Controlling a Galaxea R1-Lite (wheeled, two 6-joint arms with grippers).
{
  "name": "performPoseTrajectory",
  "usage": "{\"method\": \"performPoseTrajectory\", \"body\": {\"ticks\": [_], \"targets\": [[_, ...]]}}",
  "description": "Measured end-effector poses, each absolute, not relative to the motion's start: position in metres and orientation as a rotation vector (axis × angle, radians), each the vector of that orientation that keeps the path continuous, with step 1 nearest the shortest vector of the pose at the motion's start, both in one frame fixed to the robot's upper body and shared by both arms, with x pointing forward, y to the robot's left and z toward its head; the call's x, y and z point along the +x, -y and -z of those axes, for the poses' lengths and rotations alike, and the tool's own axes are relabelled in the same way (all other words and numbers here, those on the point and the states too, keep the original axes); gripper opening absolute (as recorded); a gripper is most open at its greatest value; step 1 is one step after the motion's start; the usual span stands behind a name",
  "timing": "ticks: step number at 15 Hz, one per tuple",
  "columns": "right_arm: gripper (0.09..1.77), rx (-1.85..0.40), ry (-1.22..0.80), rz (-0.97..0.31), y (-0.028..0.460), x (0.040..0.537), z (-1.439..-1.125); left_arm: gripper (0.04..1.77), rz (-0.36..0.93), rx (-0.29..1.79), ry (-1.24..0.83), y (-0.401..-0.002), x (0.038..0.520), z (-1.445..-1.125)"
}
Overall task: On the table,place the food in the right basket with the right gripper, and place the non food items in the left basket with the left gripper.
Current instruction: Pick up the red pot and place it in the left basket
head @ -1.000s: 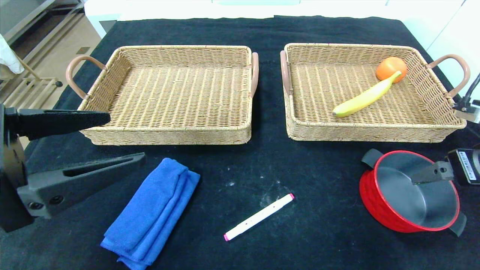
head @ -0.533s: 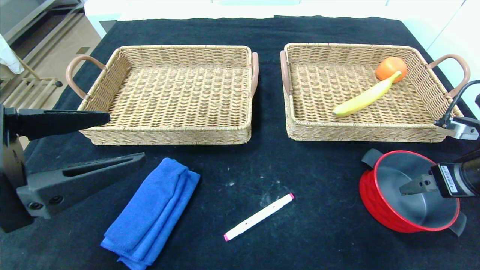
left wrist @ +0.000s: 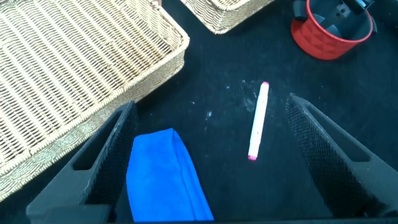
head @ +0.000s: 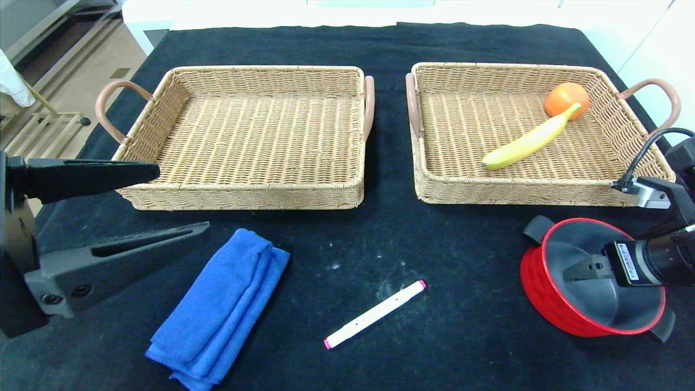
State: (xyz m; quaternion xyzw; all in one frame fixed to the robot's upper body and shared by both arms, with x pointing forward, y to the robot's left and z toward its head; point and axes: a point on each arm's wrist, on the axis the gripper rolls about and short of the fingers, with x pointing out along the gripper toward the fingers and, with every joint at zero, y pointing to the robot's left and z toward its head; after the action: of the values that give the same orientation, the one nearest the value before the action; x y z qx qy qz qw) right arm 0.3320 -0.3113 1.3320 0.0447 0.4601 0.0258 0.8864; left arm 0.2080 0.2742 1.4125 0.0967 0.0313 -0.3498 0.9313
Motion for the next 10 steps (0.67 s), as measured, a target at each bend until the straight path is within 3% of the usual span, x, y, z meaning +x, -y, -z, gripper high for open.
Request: {"method": "performPoseTrajectory", "body": {"ticks": [3, 7, 8, 10], "targets": [[1.18, 0.094, -0.960, -0.053, 0.3113, 0.3329, -1.3310, 1.72, 0.717, 0.198, -0.064, -0.2741, 0.2080, -1.4125], [0.75, 0.094, -0.963, -0.052, 0.3114, 0.3334, -1.3304, 1.72, 0.719, 0.198, -0.065, -0.2741, 0.2079, -1.4125], [0.26, 0.094, -0.963, -0.052, 0.3114, 0.3334, -1.3304, 1.72, 0.719, 0.198, -0.065, -0.2741, 0.2079, -1.4125], [0.21, 0.093, -0.965, -0.053, 0.3113, 0.3333, -1.3302, 1.72, 0.719, 0.198, -0.065, -0.2741, 0.2079, -1.4125]]}}
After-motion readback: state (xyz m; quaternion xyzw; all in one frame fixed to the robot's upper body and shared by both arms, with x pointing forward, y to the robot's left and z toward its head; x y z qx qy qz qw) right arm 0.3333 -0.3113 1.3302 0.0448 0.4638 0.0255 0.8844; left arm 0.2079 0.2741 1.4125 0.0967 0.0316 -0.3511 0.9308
